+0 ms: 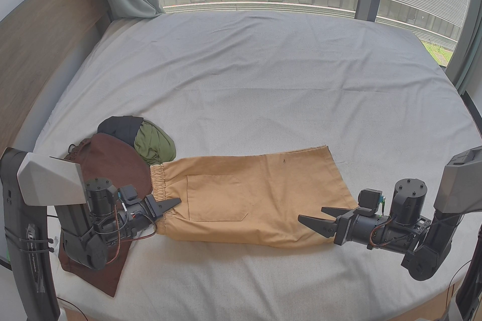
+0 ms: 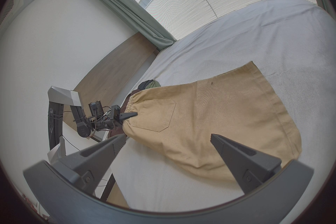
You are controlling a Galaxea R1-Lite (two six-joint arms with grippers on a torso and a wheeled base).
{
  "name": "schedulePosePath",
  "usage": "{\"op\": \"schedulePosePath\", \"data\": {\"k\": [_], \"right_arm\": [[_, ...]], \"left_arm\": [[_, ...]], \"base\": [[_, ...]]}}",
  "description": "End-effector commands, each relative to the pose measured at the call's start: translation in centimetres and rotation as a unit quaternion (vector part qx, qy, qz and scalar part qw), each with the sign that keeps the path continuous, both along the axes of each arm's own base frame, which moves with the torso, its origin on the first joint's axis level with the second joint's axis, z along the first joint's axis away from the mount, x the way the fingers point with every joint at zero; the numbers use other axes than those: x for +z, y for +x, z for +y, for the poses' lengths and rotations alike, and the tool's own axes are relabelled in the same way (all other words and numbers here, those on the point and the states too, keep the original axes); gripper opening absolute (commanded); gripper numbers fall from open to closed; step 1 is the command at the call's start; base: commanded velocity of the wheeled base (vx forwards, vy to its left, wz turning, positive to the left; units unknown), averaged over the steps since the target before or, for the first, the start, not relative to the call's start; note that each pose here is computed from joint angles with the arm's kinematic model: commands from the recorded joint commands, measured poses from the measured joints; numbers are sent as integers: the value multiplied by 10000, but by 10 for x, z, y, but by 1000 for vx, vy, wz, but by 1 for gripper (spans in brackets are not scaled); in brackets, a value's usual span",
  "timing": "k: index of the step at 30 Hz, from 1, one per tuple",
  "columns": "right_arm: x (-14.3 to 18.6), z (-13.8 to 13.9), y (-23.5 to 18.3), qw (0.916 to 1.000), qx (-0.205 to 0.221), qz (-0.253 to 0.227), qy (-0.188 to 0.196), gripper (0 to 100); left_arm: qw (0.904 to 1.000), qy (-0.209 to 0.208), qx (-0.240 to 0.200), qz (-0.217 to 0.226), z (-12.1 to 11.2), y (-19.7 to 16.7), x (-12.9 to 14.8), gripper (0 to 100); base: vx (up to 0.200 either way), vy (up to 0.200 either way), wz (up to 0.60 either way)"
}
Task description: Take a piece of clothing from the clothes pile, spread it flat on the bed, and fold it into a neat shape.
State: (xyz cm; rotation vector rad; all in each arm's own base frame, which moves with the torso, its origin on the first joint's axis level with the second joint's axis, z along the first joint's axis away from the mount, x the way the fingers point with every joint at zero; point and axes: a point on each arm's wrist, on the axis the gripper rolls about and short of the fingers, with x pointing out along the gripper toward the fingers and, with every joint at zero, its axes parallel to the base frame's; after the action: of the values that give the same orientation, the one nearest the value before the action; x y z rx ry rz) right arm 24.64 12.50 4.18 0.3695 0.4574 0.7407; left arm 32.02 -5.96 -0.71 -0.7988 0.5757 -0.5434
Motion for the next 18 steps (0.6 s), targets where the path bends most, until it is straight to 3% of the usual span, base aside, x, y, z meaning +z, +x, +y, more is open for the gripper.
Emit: {"op": "schedulePosePath", "data": {"k": [1,18], "right_arm": [[-1,2,-1,10000,36,6,-6,100],[1,6,-5,9999,136,5,-8,100]], "left_arm": [[10000,3,38,-36,4,-4,6,0],[9996,223,143,-50,20,-22,13,0]], "base": [[0,0,0],[0,0,0]]}}
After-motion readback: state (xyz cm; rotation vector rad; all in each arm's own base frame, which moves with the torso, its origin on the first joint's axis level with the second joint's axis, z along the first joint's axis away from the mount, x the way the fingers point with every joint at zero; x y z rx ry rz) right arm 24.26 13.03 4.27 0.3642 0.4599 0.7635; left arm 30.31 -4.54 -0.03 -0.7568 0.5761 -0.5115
